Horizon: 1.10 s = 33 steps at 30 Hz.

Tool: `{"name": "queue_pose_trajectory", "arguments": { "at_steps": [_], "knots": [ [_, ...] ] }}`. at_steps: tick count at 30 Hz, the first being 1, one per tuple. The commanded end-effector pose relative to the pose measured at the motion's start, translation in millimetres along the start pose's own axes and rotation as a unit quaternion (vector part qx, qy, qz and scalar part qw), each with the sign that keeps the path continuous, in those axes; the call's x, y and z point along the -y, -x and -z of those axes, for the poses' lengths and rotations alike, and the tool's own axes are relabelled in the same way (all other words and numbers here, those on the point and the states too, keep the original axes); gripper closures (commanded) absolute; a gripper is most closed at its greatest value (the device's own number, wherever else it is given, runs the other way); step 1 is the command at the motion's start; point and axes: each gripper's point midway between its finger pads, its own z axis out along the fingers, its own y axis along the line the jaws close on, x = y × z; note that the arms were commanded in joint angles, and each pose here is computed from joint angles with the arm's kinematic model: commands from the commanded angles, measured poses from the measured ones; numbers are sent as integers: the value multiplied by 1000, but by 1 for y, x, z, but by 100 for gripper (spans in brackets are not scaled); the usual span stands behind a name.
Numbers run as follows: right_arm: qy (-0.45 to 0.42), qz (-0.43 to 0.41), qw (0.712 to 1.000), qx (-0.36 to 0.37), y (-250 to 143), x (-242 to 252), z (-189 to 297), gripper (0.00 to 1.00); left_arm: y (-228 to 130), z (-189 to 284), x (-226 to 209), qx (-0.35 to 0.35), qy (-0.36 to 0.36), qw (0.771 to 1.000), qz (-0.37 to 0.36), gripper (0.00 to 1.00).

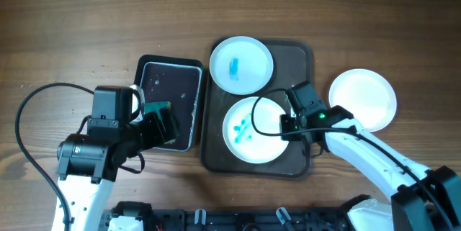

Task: Clean dirty plates on tray and stack at the side

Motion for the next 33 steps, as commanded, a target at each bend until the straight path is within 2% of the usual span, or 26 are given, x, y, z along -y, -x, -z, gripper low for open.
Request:
{"name": "queue_pose_trajectory", "arguments": {
  "at_steps": [1,2,9,11,15,18,19,20,23,24,28,33],
  "knots": [
    [32,47,998,15,14,-15,11,48,6,-1,-4,7,19,1000,-14,0],
    [42,45,998,23,18,-19,16,43,6,-5,-9,5,32,999,-12,1],
    [86,-1,991,104,42,-33,66,39,6,-52,-20,-39,62,997,34,6],
    [120,-2,986,112,40,-43,81,41,12,-73,-27,-48,86,994,36,17],
    [149,0,985,88,24,-50,90,46,10,-105,-58,-83,174,980,38,30],
    [151,-2,987,61,13,-50,87,50,7,-129,-66,-108,192,975,39,52],
    [149,-3,987,56,11,-49,86,50,7,-136,-67,-112,194,974,39,65],
    [147,-3,988,53,9,-48,86,50,7,-143,-68,-115,196,973,40,73],
    [147,-4,988,50,8,-48,86,50,7,-160,-71,-121,197,972,40,92],
    [147,-4,988,50,8,-48,85,50,6,-165,-71,-126,195,972,41,96],
    [148,-3,988,49,8,-48,86,51,1,-171,-67,-141,181,972,41,96],
    [148,-4,988,49,7,-48,86,51,12,-150,-53,-138,167,975,42,96]
  ]
}}
